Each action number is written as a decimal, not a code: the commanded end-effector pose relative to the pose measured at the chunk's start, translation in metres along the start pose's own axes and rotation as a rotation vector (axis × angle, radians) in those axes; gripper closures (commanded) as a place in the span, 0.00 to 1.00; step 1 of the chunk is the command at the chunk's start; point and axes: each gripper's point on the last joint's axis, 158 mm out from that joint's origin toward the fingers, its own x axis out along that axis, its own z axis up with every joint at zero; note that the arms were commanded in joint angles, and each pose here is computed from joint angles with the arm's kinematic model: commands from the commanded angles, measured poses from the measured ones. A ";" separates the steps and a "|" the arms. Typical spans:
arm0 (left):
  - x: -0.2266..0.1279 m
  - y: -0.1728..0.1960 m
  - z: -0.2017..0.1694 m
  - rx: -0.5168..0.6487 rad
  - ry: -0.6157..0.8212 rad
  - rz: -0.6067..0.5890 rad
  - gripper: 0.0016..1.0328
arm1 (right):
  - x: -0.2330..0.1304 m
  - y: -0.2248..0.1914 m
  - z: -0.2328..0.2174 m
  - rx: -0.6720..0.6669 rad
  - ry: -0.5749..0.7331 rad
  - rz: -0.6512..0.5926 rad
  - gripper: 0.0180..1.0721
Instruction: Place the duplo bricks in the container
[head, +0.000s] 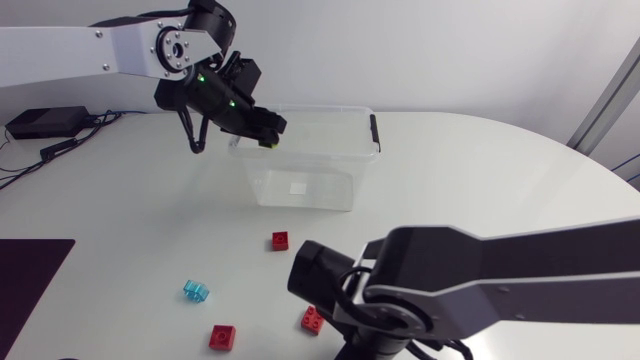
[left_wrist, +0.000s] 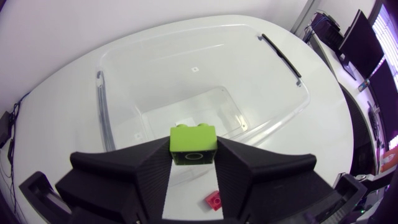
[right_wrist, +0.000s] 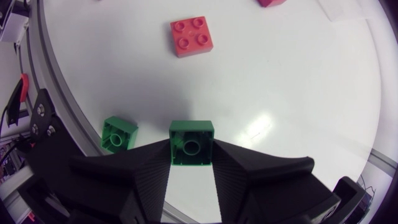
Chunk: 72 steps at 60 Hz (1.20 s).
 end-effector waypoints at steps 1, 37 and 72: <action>0.004 -0.003 0.014 -0.003 -0.027 -0.012 0.76 | -0.010 -0.010 -0.005 0.012 -0.022 -0.011 0.67; -0.085 0.011 0.036 0.016 -0.311 0.109 0.05 | -0.144 -0.100 0.088 0.254 -0.454 -0.043 0.67; -0.068 0.036 -0.164 0.036 0.205 0.137 0.05 | -0.168 -0.194 0.202 0.425 -0.716 -0.142 0.68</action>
